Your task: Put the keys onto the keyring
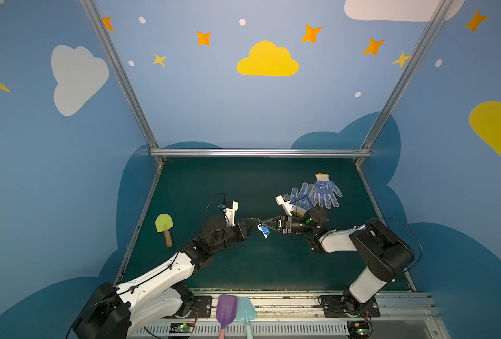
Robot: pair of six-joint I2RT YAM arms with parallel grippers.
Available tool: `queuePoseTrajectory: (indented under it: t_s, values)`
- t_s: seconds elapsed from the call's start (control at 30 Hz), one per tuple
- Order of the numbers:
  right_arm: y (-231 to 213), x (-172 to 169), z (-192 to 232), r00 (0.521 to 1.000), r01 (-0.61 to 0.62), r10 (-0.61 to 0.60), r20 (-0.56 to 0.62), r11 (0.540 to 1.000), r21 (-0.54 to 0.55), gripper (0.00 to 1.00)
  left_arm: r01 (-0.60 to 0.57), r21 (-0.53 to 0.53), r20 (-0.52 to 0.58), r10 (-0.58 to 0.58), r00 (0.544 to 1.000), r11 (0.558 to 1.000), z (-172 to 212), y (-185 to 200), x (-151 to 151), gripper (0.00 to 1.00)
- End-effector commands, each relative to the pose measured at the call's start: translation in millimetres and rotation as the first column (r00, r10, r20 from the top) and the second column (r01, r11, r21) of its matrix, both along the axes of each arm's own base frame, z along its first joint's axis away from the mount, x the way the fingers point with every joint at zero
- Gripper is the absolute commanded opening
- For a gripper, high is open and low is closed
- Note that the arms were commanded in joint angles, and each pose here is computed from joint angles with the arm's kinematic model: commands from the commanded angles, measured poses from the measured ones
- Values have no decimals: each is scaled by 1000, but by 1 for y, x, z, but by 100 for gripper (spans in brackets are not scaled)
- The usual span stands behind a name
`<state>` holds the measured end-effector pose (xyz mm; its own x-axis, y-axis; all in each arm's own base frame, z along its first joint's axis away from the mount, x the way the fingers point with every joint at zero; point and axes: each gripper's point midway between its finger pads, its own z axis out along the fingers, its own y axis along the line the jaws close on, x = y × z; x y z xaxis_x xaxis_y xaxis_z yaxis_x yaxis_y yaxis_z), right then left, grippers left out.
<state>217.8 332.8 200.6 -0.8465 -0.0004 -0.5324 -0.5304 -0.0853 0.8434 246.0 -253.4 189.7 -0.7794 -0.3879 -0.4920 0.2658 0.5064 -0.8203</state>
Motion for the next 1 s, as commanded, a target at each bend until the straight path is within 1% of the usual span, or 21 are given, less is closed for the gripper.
queuePoseTrajectory:
  t_s: [0.0,0.23,0.37,0.6,0.7,0.83,0.97]
  values:
    - [-3,-5,27,994,-10,3,113,998,61,0,-4,47,-67,7,998,999,-26,4,-4,4]
    - [0,-15,29,989,-60,51,138,996,60,0,19,38,-78,-16,997,999,-24,-2,-4,4]
    - [-2,-23,40,979,-67,50,200,995,80,0,26,54,-116,-20,993,998,-33,-4,-4,4]
    - [-9,-37,55,949,-98,62,311,990,102,0,82,31,-180,-75,981,996,-39,-18,-6,4]
    - [-13,-43,62,933,-117,72,352,987,110,0,89,18,-210,-83,974,996,-42,-19,-6,4]
    - [-20,-43,61,930,-120,76,359,987,103,0,87,-1,-239,-85,967,996,-42,-15,-6,4]
    - [-23,-50,66,916,-156,106,388,983,101,0,88,-32,-246,-93,965,996,-36,-9,-7,4]
